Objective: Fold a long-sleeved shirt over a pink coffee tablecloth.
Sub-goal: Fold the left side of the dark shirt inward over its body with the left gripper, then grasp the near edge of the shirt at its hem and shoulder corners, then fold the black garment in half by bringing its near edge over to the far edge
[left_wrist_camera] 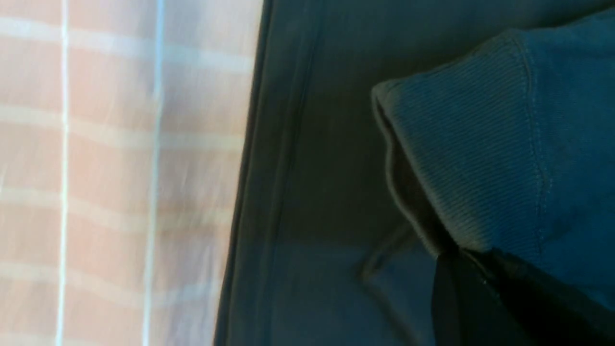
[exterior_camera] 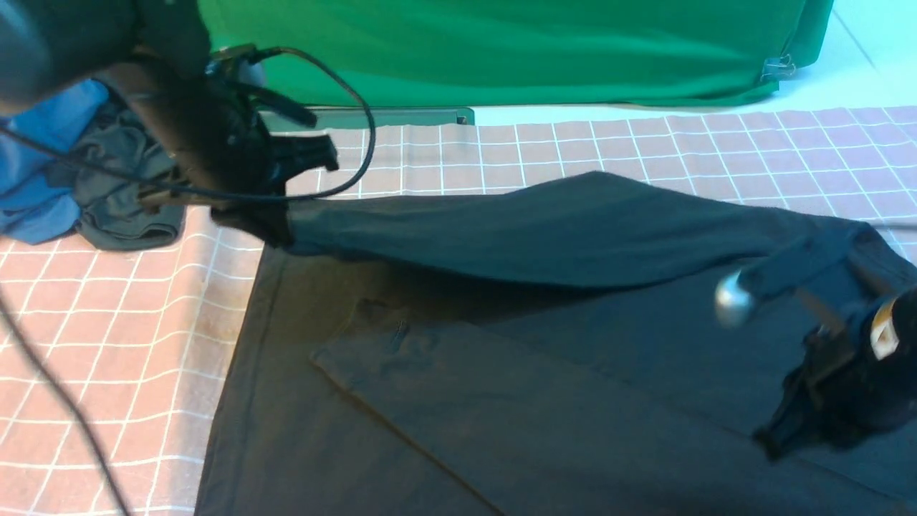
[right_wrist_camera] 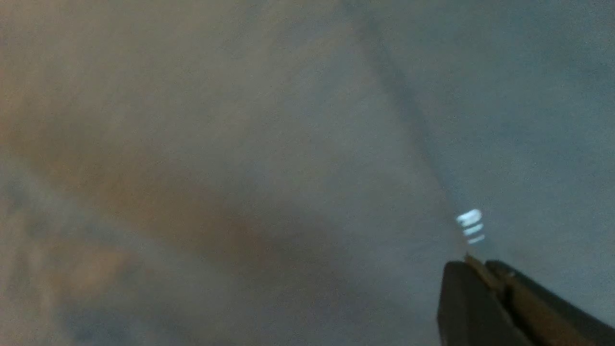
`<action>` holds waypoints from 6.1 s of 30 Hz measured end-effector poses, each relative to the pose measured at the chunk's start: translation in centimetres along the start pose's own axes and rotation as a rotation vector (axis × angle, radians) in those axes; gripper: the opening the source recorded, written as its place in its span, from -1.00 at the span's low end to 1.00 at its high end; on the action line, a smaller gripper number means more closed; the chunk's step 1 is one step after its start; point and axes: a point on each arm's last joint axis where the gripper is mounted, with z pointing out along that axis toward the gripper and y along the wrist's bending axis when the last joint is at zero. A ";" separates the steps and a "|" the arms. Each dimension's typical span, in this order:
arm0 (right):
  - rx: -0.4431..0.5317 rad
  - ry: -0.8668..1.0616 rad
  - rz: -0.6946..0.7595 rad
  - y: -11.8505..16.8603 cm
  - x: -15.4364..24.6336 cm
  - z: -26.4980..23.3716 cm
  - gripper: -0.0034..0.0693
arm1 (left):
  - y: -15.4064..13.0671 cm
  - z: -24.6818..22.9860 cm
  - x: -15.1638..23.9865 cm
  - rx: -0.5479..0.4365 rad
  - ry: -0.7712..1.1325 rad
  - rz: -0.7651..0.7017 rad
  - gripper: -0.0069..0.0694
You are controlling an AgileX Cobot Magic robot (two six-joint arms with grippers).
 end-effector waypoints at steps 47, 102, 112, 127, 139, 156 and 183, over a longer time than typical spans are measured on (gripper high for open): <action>0.064 -0.003 0.124 -4.1 -0.1 -0.6 -0.66 | 0.5 0.7 10.3 -0.160 0.245 0.021 -0.03; -0.191 0.336 -0.033 0.2 5.0 1.5 -0.65 | 6.1 3.6 22.5 -0.189 0.417 -0.152 -0.75; -0.241 0.338 -0.406 6.7 8.1 3.2 -0.01 | 6.2 2.4 22.6 -0.155 0.352 -0.155 -0.75; -0.162 0.236 -0.681 8.3 9.3 5.1 0.20 | 6.0 2.5 22.4 -0.133 0.330 -0.147 -0.75; -0.093 0.267 -0.706 8.1 7.3 3.6 -0.71 | 3.7 -0.9 17.9 -0.040 0.138 -0.150 -0.75; 0.043 -0.070 -0.426 -0.7 -5.7 -1.7 -0.71 | 2.2 -6.1 5.7 -0.032 -0.138 -0.238 -0.75; 0.014 0.078 -0.386 -4.1 -15.8 8.8 -0.71 | 2.0 7.4 -4.9 -0.003 0.170 -0.147 -0.58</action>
